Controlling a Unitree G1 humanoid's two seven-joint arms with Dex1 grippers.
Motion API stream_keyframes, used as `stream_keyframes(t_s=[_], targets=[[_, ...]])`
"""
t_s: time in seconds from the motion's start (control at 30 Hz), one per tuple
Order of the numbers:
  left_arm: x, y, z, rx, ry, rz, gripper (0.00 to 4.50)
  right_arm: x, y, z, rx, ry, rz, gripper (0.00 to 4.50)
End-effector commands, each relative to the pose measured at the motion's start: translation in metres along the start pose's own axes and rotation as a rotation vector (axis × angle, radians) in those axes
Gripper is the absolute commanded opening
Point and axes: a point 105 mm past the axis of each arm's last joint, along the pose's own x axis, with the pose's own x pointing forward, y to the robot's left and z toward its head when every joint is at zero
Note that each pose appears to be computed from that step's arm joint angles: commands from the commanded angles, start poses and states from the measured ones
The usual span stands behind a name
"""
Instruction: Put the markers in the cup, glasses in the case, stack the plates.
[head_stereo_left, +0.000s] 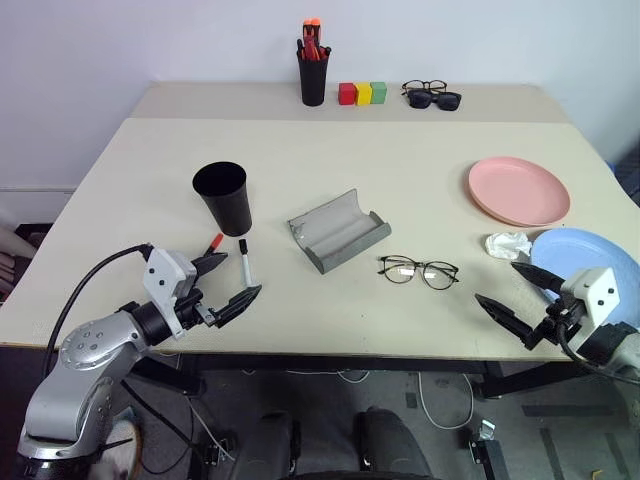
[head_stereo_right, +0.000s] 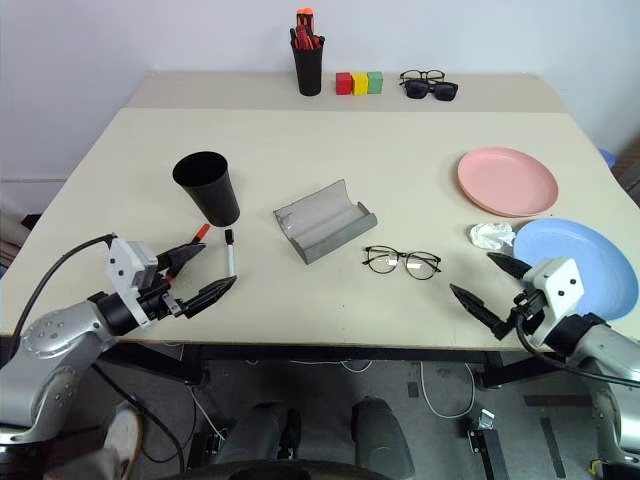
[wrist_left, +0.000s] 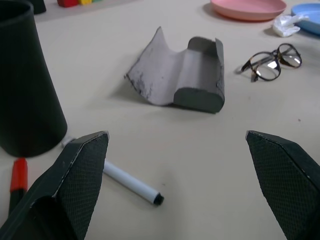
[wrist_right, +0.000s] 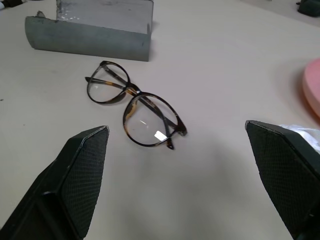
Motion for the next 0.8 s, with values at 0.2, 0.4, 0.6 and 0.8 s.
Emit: stream_keyframes(t_s=[0.2,0.4,0.6,0.8], targets=[[-0.002,0.002,0.004,0.037,-0.024,-0.003,4.50,0.007,0.008,0.009,0.001,-0.060,-0.011,4.47],[-0.008,0.006,0.000,0.051,-0.009,-0.003,4.50,0.013,0.022,0.019,-0.007,-0.078,0.034,4.47],[-0.019,0.016,0.001,0.034,-0.011,0.063,4.50,0.017,0.025,0.032,-0.019,-0.132,0.045,4.47],[-0.029,0.020,-0.004,0.086,0.039,0.048,4.50,0.016,0.044,0.045,-0.099,-0.137,0.155,4.47]])
